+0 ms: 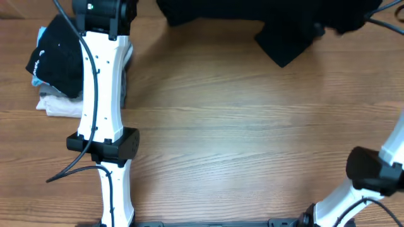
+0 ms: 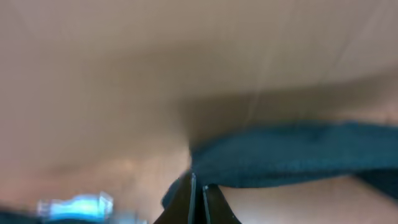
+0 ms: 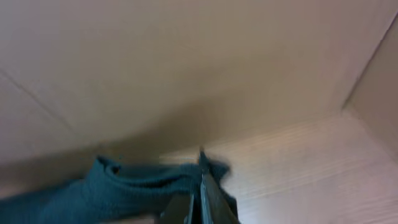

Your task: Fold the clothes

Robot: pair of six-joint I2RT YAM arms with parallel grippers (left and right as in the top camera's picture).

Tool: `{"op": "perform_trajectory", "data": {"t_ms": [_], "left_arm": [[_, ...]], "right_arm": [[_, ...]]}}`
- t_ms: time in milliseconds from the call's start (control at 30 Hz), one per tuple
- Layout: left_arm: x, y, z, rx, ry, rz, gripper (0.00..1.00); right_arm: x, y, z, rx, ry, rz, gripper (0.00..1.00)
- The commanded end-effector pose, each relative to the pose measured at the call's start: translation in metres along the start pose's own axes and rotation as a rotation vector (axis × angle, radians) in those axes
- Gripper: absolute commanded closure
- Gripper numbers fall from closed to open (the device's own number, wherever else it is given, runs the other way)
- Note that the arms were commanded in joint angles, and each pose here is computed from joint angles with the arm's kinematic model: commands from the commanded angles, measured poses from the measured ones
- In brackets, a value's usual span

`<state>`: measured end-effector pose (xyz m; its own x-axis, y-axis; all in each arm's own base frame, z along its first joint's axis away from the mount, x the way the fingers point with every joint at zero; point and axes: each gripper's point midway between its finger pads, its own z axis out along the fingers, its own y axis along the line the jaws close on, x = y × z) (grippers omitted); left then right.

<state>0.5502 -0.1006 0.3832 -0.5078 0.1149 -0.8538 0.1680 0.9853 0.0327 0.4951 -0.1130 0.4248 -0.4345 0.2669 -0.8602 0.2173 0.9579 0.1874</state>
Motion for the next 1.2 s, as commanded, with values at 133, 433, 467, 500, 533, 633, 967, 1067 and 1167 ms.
{"op": "perform_trajectory", "data": {"t_ms": [133,433,467,500,533,633,967,1067,1167], "left_arm": [[0.049,0.014,-0.004,-0.021,0.199,-0.001,0.96],[0.031,0.005,-0.012,0.035,0.133,-0.025,0.96],[0.021,0.006,-0.022,0.034,0.094,-0.028,0.96],[0.012,0.006,-0.031,0.034,0.063,-0.028,0.96],[0.003,0.006,-0.042,0.034,0.031,-0.031,0.96],[-0.025,0.007,-0.088,0.032,-0.083,-0.031,0.96],[-0.067,0.003,-0.251,0.048,-0.366,-0.021,0.96],[-0.069,0.004,-0.274,0.047,-0.407,-0.021,0.96],[-0.07,0.004,-0.274,0.047,-0.409,-0.021,0.96]], "right_arm": [[0.034,0.002,-0.012,-0.025,0.144,0.027,0.96],[0.008,0.011,-0.048,-0.044,0.043,-0.018,0.96],[-0.001,0.014,-0.063,-0.048,0.007,-0.026,0.96],[-0.007,0.017,-0.076,-0.052,-0.021,-0.03,0.96],[-0.014,0.02,-0.092,-0.056,-0.052,-0.035,0.96],[-0.026,0.029,-0.141,-0.065,-0.128,-0.048,0.96],[-0.027,0.039,-0.313,-0.019,-0.398,-0.08,0.96],[-0.026,0.04,-0.341,-0.007,-0.456,-0.096,0.96],[-0.026,0.038,-0.344,0.008,-0.466,-0.093,0.96]]}}
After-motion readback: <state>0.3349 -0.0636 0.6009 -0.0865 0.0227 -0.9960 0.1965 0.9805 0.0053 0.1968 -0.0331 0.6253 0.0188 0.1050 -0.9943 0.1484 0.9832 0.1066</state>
